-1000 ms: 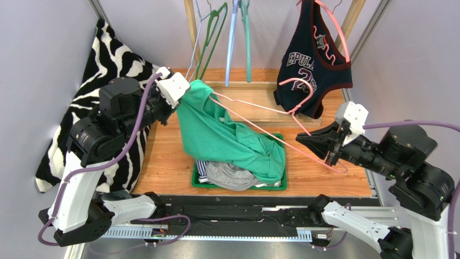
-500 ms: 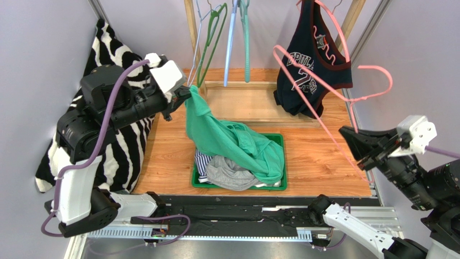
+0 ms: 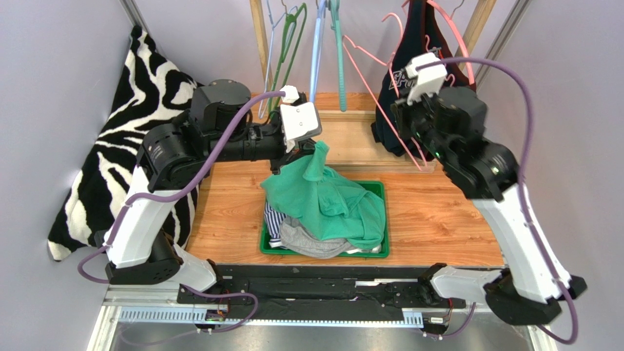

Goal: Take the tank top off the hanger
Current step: Place the hanger at the clothesline.

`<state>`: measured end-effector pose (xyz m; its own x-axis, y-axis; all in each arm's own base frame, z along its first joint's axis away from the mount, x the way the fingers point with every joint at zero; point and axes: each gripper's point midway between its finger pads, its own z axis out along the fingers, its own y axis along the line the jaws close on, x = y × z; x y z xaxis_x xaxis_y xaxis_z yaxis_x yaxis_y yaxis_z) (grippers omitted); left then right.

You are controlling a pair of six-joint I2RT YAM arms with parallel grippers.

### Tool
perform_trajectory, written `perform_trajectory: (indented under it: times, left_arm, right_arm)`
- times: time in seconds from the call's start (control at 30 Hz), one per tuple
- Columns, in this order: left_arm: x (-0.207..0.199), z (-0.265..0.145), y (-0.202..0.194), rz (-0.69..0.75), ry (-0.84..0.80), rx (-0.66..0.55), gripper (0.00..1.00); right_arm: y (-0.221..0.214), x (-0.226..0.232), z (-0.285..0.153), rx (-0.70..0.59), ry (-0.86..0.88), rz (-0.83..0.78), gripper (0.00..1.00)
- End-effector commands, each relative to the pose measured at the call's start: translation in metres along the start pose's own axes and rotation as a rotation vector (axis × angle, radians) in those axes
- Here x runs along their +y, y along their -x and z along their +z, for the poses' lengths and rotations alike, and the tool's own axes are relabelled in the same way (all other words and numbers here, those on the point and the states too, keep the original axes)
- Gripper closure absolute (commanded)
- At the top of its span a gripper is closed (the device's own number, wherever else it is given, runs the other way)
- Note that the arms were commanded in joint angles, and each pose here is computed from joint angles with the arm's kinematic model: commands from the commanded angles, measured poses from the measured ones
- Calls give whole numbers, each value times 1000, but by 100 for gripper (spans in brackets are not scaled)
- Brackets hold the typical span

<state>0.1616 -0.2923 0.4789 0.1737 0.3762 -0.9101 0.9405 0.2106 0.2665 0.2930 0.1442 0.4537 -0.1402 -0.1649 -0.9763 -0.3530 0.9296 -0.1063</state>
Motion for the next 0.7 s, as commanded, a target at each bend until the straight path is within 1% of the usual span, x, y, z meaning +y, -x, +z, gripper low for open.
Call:
perform_trajectory:
  times: [0.0,0.03,0.07,0.1,0.13,0.17,0.23,0.27,0.33,0.37,0.4,0.5,0.57,0.67]
  left_arm:
    - [-4,19,-29,6,-29,78,100]
    - [-4,27,-33,12,-27,74,100]
    - [-10,36,-60,-2,-43,129,100]
    - [-12,41,-69,-5,-48,143,100]
    - [-11,45,-75,-5,-41,145,100]
    - [-16,56,-102,-25,-61,204,100]
    - [-17,68,-119,-52,-73,226,100]
    - [-15,73,-139,-82,-76,267,100]
    - [-12,85,-158,-89,-86,299,100]
    - [-14,89,-173,-94,-94,331,100]
    - [-15,93,-182,-95,-99,347,100]
    - [-19,106,-209,-70,-120,390,100]
    - [-19,112,-233,-73,-111,446,100]
    - [-20,117,-245,-103,-107,454,99]
  right_arm:
    - [49,-23,16,-171,-55,71,100]
    - [47,-30,29,-163,-73,78,100]
    - [56,-34,32,-188,-80,90,100]
    - [60,-39,36,-194,-88,98,100]
    - [57,-40,50,-176,-87,97,100]
    - [64,-43,51,-192,-92,95,100]
    - [66,-45,62,-189,-106,84,100]
    - [62,-45,76,-172,-110,73,100]
    - [68,-47,83,-180,-117,70,100]
    - [61,-45,96,-157,-113,65,100]
    - [66,-45,98,-166,-113,67,100]
    - [60,-45,117,-144,-111,68,100]
    - [59,-47,124,-140,-117,69,100]
    - [59,-51,135,-145,-121,81,100]
